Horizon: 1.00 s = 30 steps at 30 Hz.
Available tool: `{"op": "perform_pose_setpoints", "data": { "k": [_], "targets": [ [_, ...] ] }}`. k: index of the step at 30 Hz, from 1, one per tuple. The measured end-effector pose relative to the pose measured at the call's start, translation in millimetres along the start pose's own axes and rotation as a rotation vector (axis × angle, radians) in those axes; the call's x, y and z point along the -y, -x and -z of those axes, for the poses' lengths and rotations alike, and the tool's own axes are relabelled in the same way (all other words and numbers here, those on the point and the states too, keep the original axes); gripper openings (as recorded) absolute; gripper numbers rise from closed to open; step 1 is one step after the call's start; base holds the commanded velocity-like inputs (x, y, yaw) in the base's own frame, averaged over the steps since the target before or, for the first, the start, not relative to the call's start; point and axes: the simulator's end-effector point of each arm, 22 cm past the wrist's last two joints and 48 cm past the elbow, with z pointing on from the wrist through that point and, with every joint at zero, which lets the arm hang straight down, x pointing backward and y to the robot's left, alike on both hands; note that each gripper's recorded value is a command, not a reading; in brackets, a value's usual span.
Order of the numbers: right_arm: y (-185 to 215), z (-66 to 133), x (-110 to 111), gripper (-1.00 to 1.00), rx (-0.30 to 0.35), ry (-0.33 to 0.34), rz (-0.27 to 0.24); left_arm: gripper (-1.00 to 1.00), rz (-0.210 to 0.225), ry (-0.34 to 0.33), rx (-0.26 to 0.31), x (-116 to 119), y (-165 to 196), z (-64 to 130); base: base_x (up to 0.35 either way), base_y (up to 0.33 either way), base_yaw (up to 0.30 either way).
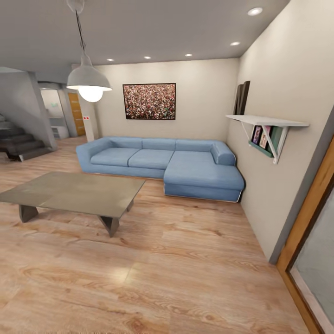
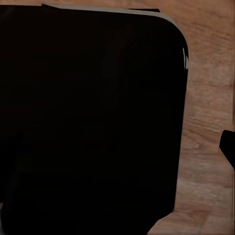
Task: Place each of the two pumpkins and all three candles from the living room inside a cabinet in the living room (use any cabinet), then make sure every cabinet is closed, and position the cauldron so it is next to a table in the living room.
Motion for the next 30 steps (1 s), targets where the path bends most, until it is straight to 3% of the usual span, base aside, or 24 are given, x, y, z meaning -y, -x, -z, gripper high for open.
{"op": "perform_pose_setpoints", "data": {
  "k": [21,30],
  "targets": [
    [0.3,0.0,0.3,1.00,0.002,-0.001,0.003,1.00,0.003,-0.001,0.002,1.3,0.4,0.0,0.053,0.000,0.275],
    [0.9,0.0,0.3,1.00,0.003,-0.001,0.003,1.00,0.002,-0.004,0.036,3.4,7.9,0.1,0.005,0.000,0.275]
  ]
}}
